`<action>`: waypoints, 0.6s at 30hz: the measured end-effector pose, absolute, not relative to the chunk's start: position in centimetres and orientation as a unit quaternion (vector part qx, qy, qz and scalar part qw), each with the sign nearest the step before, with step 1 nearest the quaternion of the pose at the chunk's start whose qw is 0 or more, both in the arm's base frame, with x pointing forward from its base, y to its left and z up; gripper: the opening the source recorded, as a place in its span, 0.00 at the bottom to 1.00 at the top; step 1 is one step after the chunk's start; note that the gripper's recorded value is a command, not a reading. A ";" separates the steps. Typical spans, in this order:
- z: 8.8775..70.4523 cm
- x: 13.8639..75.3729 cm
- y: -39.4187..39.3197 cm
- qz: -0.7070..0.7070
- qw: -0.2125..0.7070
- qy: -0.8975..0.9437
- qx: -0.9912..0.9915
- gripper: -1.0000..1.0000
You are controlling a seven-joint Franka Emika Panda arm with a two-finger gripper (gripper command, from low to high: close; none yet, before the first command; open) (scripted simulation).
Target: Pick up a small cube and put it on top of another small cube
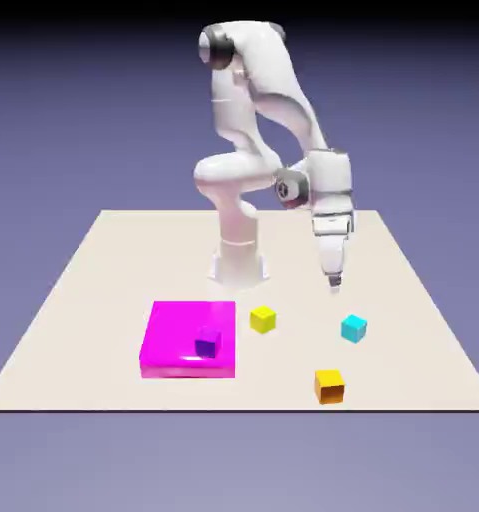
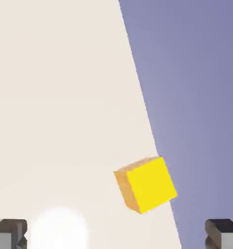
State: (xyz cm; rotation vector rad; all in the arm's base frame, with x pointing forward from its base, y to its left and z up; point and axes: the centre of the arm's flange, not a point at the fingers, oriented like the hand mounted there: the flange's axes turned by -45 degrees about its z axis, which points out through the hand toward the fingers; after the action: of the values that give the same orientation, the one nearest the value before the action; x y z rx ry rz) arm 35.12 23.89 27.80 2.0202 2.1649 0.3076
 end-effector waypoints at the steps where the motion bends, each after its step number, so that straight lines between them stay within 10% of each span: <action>1: 26.6 33.8 25.5 0.085 0.084 0.763 0.635 0.50; 15: 12.6 27.7 30.5 -0.037 0.096 0.927 0.361 0.50; 16: 11.9 27.7 30.4 -0.037 0.096 0.927 0.361 0.00; 18: 11.9 27.7 30.4 -0.037 0.096 0.927 0.361 0.00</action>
State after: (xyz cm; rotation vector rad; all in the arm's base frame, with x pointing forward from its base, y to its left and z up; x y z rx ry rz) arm 27.68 30.37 11.94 1.0689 2.7471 -0.1106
